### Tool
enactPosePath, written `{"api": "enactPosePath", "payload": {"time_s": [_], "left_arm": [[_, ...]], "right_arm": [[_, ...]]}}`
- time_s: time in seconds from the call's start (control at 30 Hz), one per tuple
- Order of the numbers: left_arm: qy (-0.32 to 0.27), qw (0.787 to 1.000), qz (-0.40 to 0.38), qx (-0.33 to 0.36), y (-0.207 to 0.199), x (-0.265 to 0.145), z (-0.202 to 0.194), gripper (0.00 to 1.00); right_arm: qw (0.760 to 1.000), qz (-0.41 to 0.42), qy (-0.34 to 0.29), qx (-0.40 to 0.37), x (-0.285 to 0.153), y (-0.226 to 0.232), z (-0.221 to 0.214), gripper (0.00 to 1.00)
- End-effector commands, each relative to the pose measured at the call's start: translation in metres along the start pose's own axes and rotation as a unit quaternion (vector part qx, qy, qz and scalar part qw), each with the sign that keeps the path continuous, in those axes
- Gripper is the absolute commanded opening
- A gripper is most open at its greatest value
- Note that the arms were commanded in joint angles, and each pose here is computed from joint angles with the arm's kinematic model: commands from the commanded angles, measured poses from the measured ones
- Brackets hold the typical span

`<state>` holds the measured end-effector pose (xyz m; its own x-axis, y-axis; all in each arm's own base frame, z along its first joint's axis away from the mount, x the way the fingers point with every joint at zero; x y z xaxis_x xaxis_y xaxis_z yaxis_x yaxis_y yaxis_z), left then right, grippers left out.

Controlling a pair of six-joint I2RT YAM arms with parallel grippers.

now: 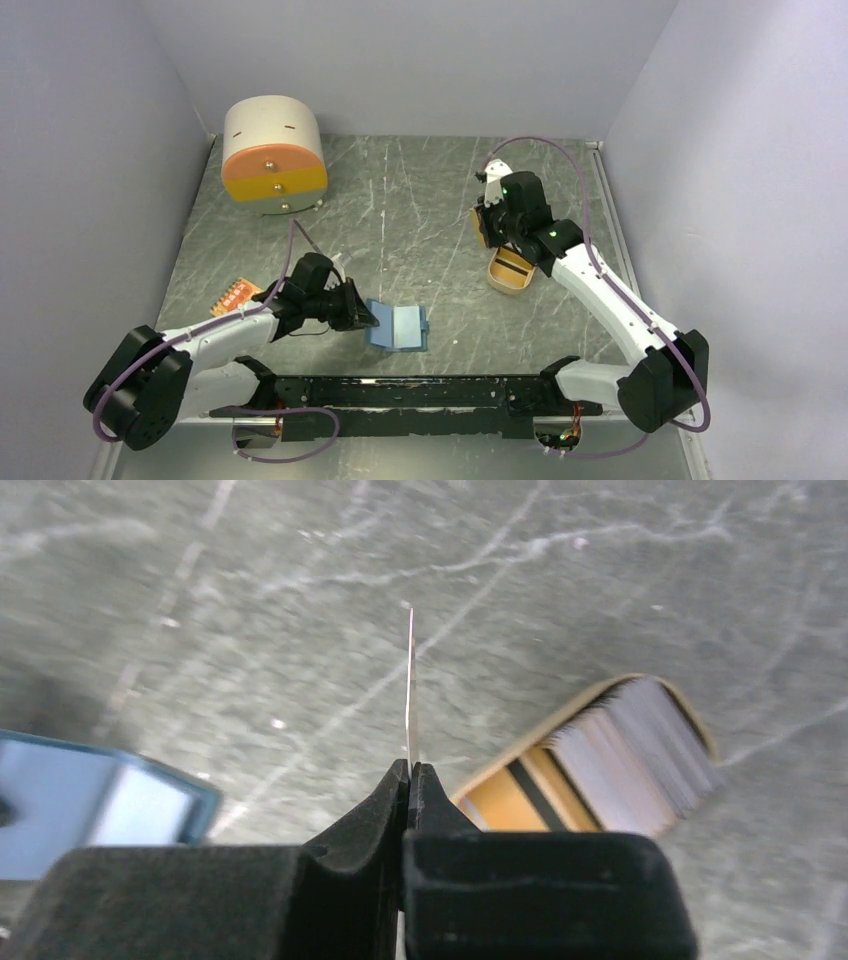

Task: Put the credit cards into the card holder
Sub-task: Pick up the credit card from the storage box, then insert the credit card into the card holder.

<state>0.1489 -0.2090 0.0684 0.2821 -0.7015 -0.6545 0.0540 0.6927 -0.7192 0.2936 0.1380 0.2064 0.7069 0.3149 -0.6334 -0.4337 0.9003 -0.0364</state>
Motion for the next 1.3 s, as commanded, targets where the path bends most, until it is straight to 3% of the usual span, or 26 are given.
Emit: {"api": "enactPosePath", "payload": {"time_s": [0.0, 0.2, 0.27, 0.4, 0.6, 0.73, 0.83, 1.03, 1.27], "left_arm": [[-0.026, 0.999, -0.027, 0.003, -0.014, -0.002, 0.012, 0.19], [-0.025, 1.000, 0.015, 0.012, -0.002, -0.003, 0.012, 0.33], [-0.023, 0.999, 0.031, 0.017, 0.002, -0.004, 0.012, 0.36], [-0.027, 0.998, 0.059, 0.025, 0.009, -0.008, 0.012, 0.38], [-0.032, 0.996, 0.077, 0.027, 0.015, -0.010, 0.013, 0.36], [-0.027, 0.996, 0.084, 0.027, 0.019, -0.009, 0.010, 0.44], [-0.028, 0.995, 0.089, 0.026, 0.022, -0.009, 0.009, 0.39], [-0.026, 0.995, 0.098, 0.026, 0.026, -0.010, 0.007, 0.41], [-0.022, 0.994, 0.102, 0.024, 0.028, -0.009, 0.006, 0.37]], "right_arm": [[0.984, 0.108, -0.035, 0.136, -0.004, 0.042, 0.017, 0.00], [0.932, 0.255, -0.028, 0.254, -0.004, 0.097, -0.005, 0.00], [0.919, 0.266, -0.013, 0.289, -0.001, 0.107, -0.013, 0.00], [0.924, 0.261, 0.036, 0.278, 0.010, 0.135, -0.036, 0.00], [0.897, 0.321, 0.069, 0.297, 0.013, 0.188, -0.059, 0.00], [0.883, 0.335, 0.074, 0.320, 0.018, 0.205, -0.069, 0.00], [0.882, 0.329, 0.080, 0.328, 0.026, 0.206, -0.080, 0.00], [0.881, 0.321, 0.099, 0.333, 0.037, 0.207, -0.099, 0.00], [0.886, 0.302, 0.105, 0.337, 0.047, 0.203, -0.114, 0.00]]}}
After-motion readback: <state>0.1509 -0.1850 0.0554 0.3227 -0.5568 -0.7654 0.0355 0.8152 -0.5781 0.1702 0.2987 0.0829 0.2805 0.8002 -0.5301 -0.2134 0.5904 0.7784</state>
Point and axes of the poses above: each gripper's point midway between its finger pads, its own x axis out along the fingers, its own y axis along the line the jaws close on, z = x × y, the point moved 3 cm from there along -x, back along the fingers, and after that the axes turned 4 degrees about x, right-handed, at the moved point
